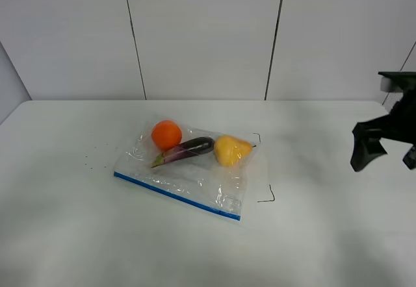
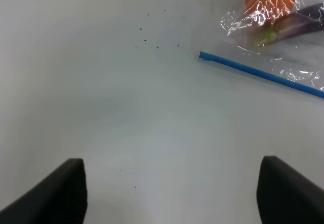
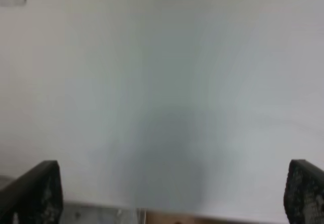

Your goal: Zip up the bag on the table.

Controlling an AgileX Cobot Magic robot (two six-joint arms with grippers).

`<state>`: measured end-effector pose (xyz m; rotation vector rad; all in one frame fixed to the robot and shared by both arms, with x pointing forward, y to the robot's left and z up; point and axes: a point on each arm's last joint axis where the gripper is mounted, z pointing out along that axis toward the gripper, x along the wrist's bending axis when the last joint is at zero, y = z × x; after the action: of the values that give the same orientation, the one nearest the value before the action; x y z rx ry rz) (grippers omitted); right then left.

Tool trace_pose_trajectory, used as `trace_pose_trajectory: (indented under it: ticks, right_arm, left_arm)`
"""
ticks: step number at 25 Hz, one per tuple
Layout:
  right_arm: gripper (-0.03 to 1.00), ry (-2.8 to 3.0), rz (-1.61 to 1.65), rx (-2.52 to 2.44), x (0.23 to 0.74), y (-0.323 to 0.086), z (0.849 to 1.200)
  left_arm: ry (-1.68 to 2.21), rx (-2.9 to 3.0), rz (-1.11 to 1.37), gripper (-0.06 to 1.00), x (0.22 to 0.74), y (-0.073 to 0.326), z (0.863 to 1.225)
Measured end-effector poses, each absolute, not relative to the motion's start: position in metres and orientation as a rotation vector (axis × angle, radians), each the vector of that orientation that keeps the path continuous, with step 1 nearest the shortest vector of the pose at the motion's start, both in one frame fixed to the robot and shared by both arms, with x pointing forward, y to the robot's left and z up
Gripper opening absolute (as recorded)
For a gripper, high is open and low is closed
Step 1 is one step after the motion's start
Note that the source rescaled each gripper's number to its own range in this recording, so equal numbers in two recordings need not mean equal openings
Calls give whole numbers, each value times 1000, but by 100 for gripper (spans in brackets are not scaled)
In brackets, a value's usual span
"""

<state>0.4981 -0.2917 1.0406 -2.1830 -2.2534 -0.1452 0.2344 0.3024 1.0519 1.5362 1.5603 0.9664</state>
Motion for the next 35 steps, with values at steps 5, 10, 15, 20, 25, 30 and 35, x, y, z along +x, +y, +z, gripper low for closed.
trace_pose_trajectory:
  ticks: [5, 10, 15, 20, 25, 30, 35]
  right_arm:
    - [97, -2245, -119, -2175, 421, -292, 1026]
    - [97, -2331, -298, -2254, 362, -294, 1014]
    - [97, -2445, -714, -2385, 323, -294, 1030]
    - [97, -2473, -1006, -2512, 292, -298, 1045]
    - [97, -2478, -1191, -2537, 275, -298, 1049]
    - [97, -2484, -1300, -2543, 264, -299, 1051]
    - [97, -2487, -1510, -2546, 245, -299, 1053]
  left_arm:
    - [1560, 1536, 966, 96, 234, 302, 1052]
    - [1561, 1535, 966, 96, 234, 302, 1052]
    - [1561, 1535, 966, 96, 234, 302, 1052]
    - [1561, 1535, 966, 96, 234, 302, 1052]
    - [1561, 1535, 966, 96, 234, 302, 1052]
    - [1561, 1535, 966, 96, 234, 302, 1052]
    - [1561, 1535, 966, 96, 234, 302, 1052]
